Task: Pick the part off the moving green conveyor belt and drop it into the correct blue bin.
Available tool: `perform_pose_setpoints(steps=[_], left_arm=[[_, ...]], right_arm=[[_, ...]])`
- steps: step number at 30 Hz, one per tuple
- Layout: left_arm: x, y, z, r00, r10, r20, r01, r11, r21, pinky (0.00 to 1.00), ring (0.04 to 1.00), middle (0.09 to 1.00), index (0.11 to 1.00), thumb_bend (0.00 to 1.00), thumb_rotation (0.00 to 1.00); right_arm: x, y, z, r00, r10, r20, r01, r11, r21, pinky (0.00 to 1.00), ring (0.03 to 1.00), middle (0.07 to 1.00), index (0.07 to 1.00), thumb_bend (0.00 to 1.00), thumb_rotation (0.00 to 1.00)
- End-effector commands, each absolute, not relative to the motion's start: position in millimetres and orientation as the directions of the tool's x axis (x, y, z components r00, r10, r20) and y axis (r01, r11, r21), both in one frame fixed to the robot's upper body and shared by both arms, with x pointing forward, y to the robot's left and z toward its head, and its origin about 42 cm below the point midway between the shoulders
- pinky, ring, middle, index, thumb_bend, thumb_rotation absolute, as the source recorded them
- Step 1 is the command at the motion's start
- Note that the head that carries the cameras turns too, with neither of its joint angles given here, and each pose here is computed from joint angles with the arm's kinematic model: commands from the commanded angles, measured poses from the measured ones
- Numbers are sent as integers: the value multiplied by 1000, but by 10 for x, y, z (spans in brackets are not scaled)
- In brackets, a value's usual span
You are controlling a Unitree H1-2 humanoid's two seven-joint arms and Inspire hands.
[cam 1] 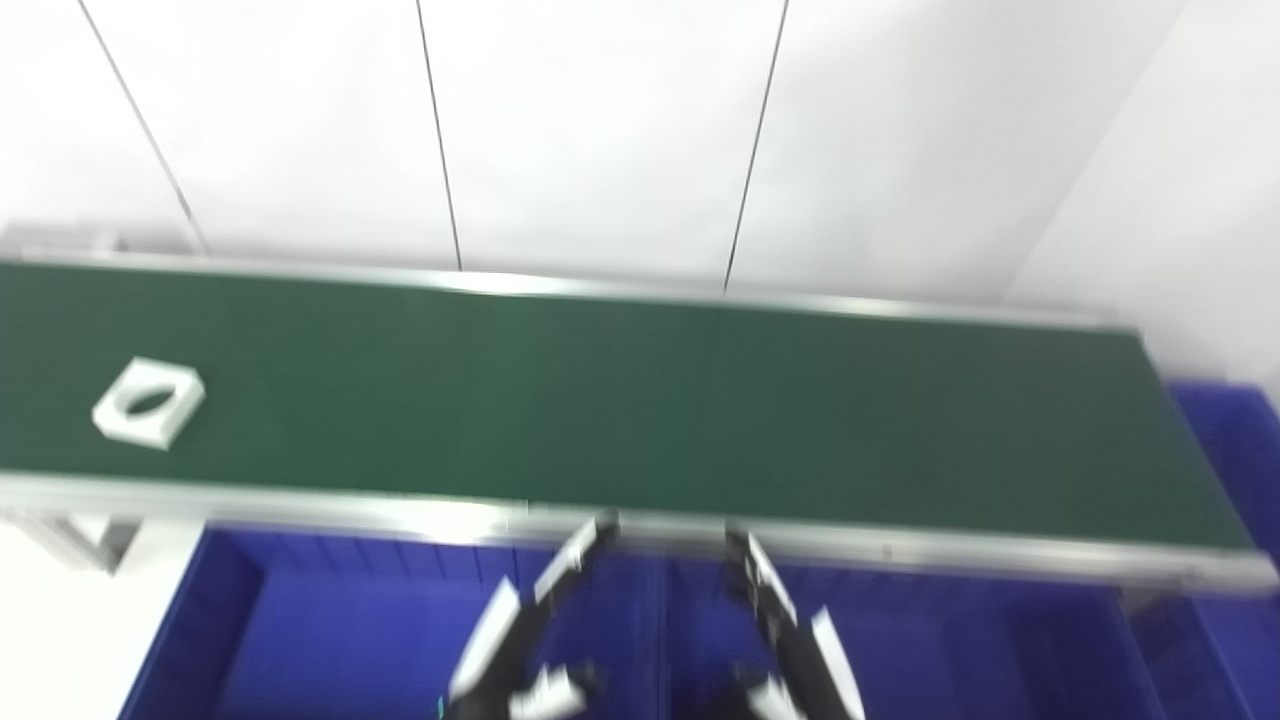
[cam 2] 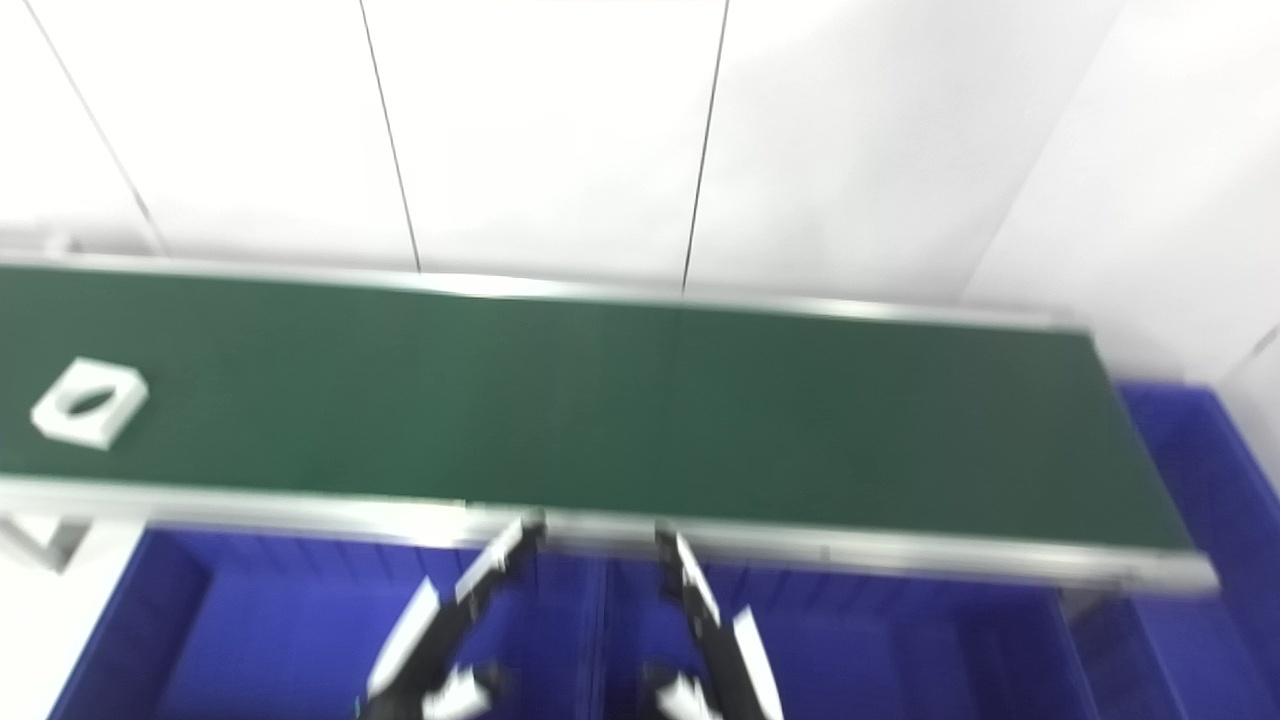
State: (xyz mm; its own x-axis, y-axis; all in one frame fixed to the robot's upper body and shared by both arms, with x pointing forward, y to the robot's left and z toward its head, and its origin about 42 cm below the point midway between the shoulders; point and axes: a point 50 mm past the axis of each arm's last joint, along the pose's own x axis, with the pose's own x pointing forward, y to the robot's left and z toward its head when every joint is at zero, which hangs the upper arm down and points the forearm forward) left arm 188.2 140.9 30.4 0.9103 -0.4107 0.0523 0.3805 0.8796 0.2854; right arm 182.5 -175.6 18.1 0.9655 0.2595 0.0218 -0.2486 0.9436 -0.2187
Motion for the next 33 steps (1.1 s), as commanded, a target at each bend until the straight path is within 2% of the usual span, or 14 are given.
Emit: perform_pose_setpoints(steps=[1, 7, 20, 33], left_arm=[[1971, 1377, 409, 906, -402, 134, 353, 891, 284, 889, 937, 945, 936, 907, 1000], [1983, 1351, 413, 907, -398, 139, 351, 895, 275, 848, 924, 938, 922, 904, 965], [1980, 1331, 422, 905, -402, 141, 353, 893, 280, 848, 919, 936, 924, 896, 962], [2008, 1128, 387, 898, -419, 132, 370, 884, 286, 859, 929, 943, 926, 885, 919]], right_arm=[[1856, -1754, 272, 960, 264, 93, -242, 950, -197, 883, 944, 986, 963, 931, 955], [1860, -1770, 273, 960, 265, 91, -244, 950, -195, 893, 951, 990, 972, 931, 954], [1859, -1778, 301, 961, 259, 95, -241, 956, -168, 914, 955, 994, 967, 951, 942], [1894, -2006, 311, 962, 258, 83, -240, 953, -185, 950, 973, 1000, 1000, 921, 1000]])
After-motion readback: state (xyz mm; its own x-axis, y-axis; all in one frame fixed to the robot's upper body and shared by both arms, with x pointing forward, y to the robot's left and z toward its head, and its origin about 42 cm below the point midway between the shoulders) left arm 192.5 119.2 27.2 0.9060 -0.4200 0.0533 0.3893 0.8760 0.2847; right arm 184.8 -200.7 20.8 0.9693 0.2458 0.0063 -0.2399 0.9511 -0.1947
